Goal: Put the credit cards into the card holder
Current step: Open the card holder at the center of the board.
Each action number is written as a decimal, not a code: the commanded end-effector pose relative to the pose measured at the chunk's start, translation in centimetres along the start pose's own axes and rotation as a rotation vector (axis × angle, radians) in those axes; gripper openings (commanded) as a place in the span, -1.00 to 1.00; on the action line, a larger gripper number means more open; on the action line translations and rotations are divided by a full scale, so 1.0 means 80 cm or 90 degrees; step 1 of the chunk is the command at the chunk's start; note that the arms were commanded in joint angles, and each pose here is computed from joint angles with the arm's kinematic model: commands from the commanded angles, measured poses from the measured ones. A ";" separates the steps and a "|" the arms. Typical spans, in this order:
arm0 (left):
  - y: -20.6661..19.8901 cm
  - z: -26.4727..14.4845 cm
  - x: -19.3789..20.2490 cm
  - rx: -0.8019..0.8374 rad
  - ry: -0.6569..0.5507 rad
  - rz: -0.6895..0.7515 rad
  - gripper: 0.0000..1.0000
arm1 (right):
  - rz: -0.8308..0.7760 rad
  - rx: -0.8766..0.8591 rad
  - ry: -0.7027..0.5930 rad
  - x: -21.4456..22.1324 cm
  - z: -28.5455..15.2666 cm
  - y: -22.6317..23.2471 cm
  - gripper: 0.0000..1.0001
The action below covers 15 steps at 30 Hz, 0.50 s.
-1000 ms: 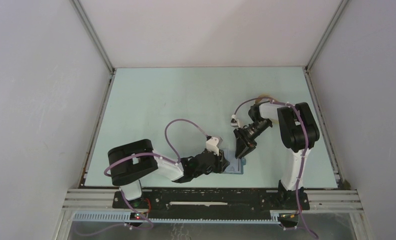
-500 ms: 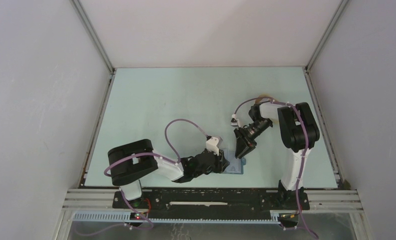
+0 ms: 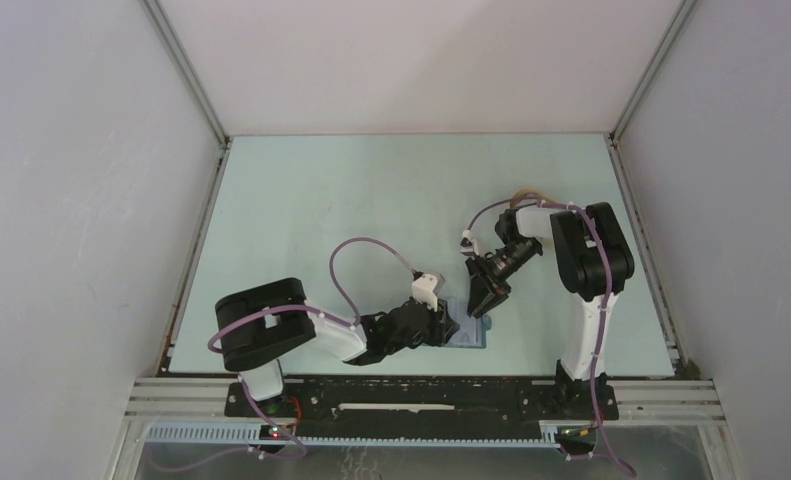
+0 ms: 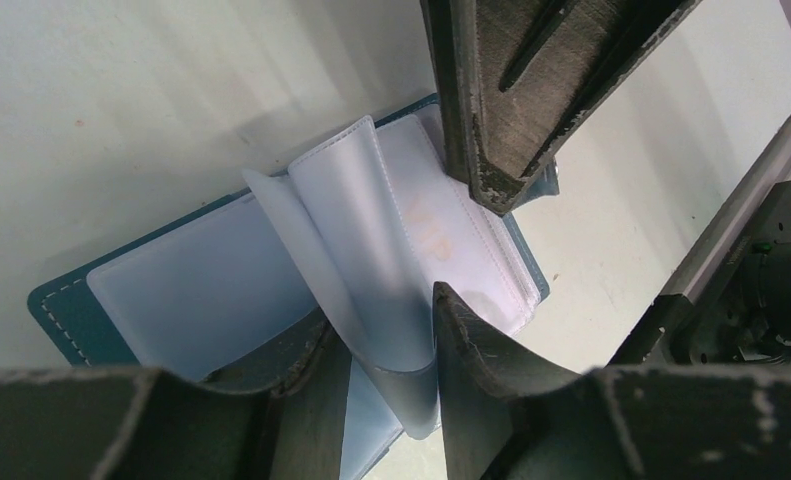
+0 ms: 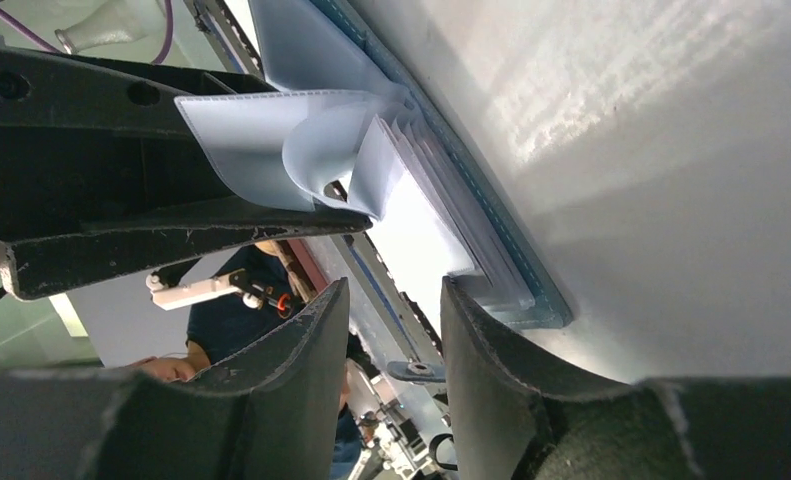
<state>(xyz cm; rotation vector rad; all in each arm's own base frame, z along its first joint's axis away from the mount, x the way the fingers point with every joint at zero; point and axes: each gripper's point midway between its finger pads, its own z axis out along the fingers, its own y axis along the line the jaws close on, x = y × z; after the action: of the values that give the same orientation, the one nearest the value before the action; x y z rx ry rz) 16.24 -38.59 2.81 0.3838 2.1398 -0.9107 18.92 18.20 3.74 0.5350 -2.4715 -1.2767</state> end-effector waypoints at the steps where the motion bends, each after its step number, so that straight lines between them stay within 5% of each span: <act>1: -0.001 -0.002 0.004 0.017 0.002 0.008 -0.20 | -0.023 -0.009 -0.012 -0.018 0.005 0.006 -0.04; 15: -0.013 -0.001 0.005 0.052 0.004 0.013 0.14 | 0.013 0.010 -0.030 -0.036 0.019 -0.001 -0.05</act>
<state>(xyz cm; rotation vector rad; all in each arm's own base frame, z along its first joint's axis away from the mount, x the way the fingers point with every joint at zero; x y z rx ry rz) 15.62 -39.20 3.23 0.4178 2.1239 -0.9728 19.35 19.96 3.61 0.4747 -2.4661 -1.2817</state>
